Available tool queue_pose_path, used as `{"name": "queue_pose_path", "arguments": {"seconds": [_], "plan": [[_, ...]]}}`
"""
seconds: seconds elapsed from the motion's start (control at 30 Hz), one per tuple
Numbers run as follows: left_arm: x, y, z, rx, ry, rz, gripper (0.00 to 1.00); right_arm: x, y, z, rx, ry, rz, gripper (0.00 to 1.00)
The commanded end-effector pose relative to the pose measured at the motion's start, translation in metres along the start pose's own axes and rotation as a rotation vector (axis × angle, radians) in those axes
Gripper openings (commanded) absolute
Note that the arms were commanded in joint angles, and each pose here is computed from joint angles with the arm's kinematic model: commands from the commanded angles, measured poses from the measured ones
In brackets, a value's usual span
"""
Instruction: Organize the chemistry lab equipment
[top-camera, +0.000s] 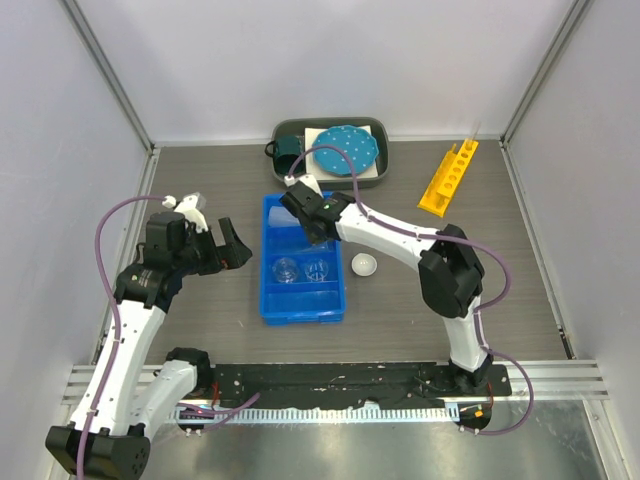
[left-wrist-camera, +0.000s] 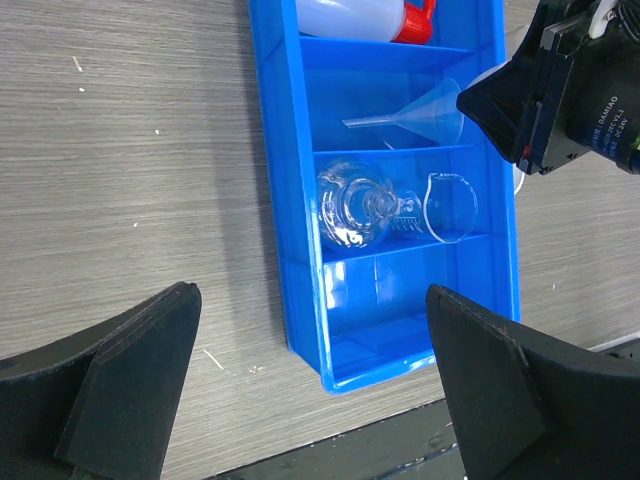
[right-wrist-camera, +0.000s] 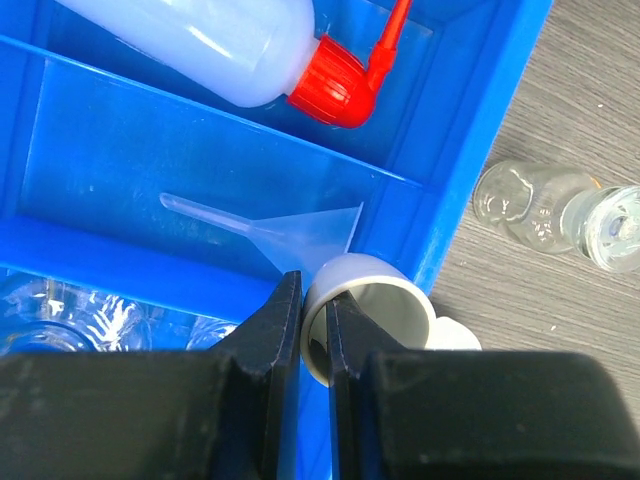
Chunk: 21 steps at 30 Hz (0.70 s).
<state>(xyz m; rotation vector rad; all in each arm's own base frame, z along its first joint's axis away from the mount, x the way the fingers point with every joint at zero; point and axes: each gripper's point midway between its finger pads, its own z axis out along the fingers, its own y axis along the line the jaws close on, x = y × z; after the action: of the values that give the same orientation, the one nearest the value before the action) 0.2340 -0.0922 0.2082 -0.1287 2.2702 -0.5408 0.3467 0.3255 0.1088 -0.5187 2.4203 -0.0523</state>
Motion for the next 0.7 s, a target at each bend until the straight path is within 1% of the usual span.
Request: {"name": "queue_pose_path", "arguments": {"seconds": [0.0, 0.13, 0.23, 0.4, 0.5, 0.67], "plan": [[-0.005, -0.001, -0.003, 0.003, -0.031, 0.032, 1.00, -0.023, 0.014, -0.015, -0.013, -0.066, -0.005, 0.01], [-0.005, -0.001, -0.003, 0.000, -0.032, 0.033, 1.00, -0.036, 0.029, -0.023, -0.029, -0.089, -0.025, 0.01], [-0.006, -0.001, -0.003, 0.001, -0.034, 0.035, 1.00, -0.039, 0.043, -0.019, -0.055, -0.085, -0.032, 0.01], [-0.006, -0.001, -0.005, -0.004, -0.037, 0.038, 1.00, -0.035, 0.064, -0.001, -0.108, -0.054, -0.033, 0.01], [-0.007, 0.000, -0.005, -0.008, -0.040, 0.039, 1.00, -0.045, 0.078, -0.001, -0.159, -0.069, -0.011, 0.01], [-0.006, 0.000, -0.005, -0.009, -0.038, 0.041, 1.00, -0.046, 0.094, 0.014, -0.187, -0.047, -0.016, 0.01]]}}
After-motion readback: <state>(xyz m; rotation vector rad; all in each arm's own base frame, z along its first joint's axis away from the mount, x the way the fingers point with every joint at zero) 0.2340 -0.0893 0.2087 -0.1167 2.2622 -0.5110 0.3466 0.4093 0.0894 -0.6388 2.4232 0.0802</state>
